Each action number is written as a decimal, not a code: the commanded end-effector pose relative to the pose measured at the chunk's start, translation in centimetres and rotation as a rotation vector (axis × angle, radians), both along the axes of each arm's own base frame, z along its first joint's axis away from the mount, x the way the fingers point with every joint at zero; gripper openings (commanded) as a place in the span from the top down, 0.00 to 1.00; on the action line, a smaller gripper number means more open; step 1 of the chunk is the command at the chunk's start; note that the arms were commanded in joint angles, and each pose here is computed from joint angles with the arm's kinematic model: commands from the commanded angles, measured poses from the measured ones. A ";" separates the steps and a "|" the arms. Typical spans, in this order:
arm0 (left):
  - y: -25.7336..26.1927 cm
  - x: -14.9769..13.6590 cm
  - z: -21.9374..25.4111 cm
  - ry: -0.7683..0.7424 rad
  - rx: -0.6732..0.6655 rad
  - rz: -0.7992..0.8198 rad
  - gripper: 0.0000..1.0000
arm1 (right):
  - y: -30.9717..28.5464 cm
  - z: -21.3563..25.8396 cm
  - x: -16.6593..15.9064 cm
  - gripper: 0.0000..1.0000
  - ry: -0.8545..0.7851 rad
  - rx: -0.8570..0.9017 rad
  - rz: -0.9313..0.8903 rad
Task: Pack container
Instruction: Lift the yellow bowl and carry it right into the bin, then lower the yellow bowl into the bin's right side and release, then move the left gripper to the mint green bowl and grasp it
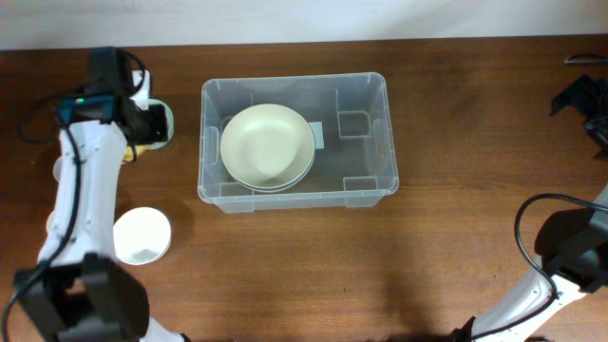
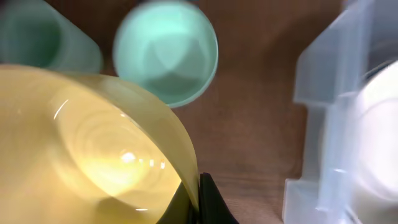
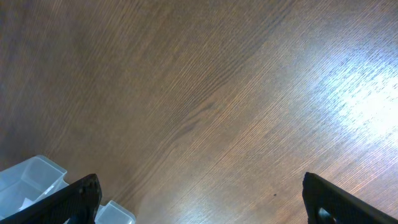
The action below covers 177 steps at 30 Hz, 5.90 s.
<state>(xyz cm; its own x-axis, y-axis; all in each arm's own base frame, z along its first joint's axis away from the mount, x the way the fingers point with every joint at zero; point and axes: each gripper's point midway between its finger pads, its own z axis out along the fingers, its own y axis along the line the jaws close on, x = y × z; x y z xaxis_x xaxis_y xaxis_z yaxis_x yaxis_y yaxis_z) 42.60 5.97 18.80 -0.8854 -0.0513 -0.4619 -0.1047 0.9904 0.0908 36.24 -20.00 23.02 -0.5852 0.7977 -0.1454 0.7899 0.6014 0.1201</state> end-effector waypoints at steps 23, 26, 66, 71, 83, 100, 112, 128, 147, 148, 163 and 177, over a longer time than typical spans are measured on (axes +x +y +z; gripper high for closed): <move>-36.1 1.0 11.6 -0.553 -0.164 -0.723 0.99 | 0.2 0.1 0.0 0.01 -0.002 0.000 0.010; -37.2 1.7 8.1 -0.487 -0.149 -0.736 0.99 | 0.2 0.1 0.0 0.01 -0.002 0.000 0.010; -40.3 2.5 -8.7 -0.166 -0.145 -0.816 0.99 | 0.2 0.1 0.0 0.01 -0.002 0.000 0.010; -40.4 2.4 -8.7 -0.166 -0.145 -0.818 0.91 | 0.2 0.1 0.0 0.01 -0.002 0.000 0.010; -40.4 2.6 -8.5 -0.174 -0.144 -0.821 0.83 | 0.2 0.1 0.0 0.01 -0.002 0.000 0.010; -30.7 8.1 11.2 -0.493 0.249 -0.465 0.32 | 0.2 0.1 0.0 0.01 -0.002 0.000 0.010; -10.3 7.0 10.1 -0.215 0.093 -0.114 0.26 | 0.2 0.1 0.0 0.01 -0.002 0.000 0.010; -1.5 8.3 -6.9 0.188 -0.052 -0.017 0.26 | 0.2 0.1 0.0 0.01 -0.002 0.000 0.010; 0.9 9.6 -15.2 0.281 -0.062 -0.057 0.27 | 0.2 0.1 0.0 0.01 -0.002 0.000 0.010; 1.0 9.6 -15.2 0.280 -0.059 -0.063 0.27 | 0.2 0.1 0.0 0.01 -0.002 0.000 0.010; 0.6 9.1 -17.3 0.326 -0.079 -0.116 0.59 | 0.2 0.1 0.0 0.01 -0.002 0.000 0.010; 0.8 10.5 -16.0 0.271 -0.068 -0.117 0.99 | 0.2 0.1 0.0 0.01 -0.002 0.000 0.010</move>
